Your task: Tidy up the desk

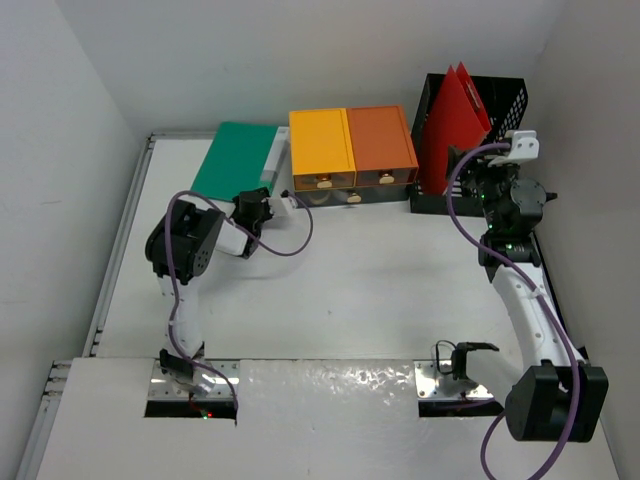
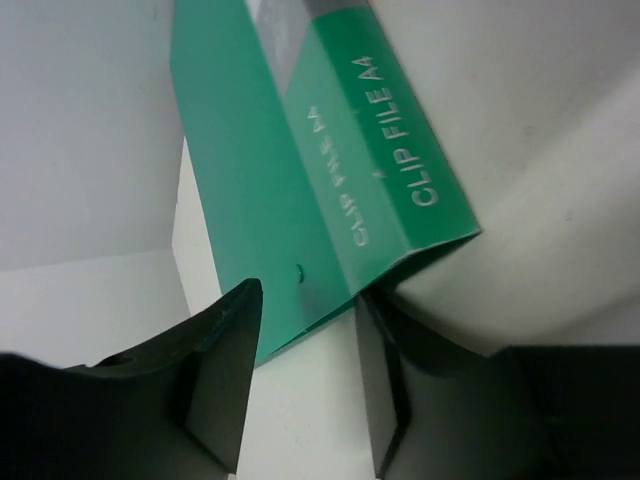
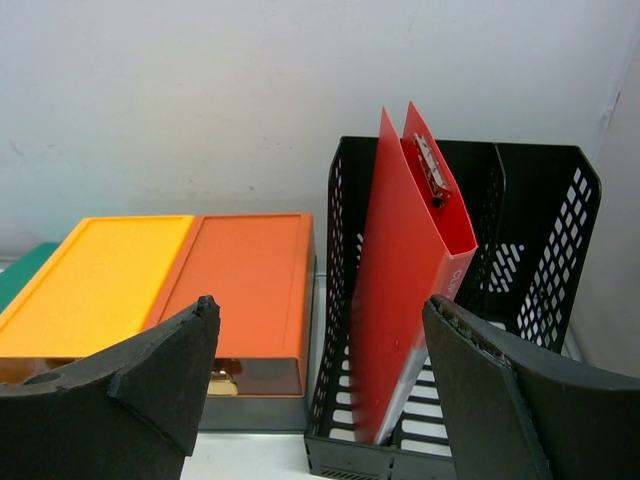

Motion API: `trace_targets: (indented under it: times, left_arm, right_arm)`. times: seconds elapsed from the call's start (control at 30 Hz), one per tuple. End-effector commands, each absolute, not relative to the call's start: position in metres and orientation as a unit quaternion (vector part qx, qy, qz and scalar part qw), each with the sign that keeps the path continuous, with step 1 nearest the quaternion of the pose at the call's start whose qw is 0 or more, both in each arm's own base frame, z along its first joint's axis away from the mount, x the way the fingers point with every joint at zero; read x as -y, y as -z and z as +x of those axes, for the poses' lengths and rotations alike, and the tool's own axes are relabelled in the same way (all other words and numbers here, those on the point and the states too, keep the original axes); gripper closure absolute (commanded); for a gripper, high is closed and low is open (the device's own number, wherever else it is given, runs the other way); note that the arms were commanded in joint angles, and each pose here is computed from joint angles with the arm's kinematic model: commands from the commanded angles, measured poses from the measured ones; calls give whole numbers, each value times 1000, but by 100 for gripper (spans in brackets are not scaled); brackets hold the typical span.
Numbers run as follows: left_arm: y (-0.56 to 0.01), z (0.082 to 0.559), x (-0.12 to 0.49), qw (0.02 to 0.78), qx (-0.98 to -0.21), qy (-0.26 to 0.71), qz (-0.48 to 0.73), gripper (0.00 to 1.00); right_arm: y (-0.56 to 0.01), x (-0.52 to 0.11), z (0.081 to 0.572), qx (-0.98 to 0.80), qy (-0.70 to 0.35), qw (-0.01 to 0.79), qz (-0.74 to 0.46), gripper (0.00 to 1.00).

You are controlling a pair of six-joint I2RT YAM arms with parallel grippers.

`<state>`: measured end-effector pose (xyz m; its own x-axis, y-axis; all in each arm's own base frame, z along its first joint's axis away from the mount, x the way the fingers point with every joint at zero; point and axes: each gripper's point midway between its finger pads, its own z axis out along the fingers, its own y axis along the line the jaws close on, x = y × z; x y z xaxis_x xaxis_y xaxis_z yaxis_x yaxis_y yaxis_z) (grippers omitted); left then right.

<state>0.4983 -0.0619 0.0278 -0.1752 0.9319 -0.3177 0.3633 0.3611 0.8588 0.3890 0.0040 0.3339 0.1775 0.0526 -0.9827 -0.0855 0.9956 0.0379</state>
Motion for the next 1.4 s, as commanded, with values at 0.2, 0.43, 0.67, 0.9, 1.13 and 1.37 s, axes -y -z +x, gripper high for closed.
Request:
trace_targets:
  times: [0.2,0.43,0.67,0.9,1.13,1.37]
  left_arm:
    - [-12,507,64,444,-688,-313,481,100]
    - [-25,502,44,447,-717,-275,459,100]
    - [-44,455,41,427,-739,-219,472,100]
    - [-75,397,35,396,-760,-185,482,100]
    - [-124,334,23,368,-772,-166,491,100]
    - [-159,290,28,363,-776,-124,501,100]
  right_arm:
    - [-350,-1,385,-617,-26,786,-21,20]
    - [-350,-4,384,-618,-37,785,-21,20]
    - [-324,-25,383,-657,-18,750,-71,22]
    - [-289,-115,370,-670,-80,679,-290,21]
    - [-245,-227,319,-610,-185,576,-512,20]
    - [-226,-296,282,-527,-222,559,-600,19]
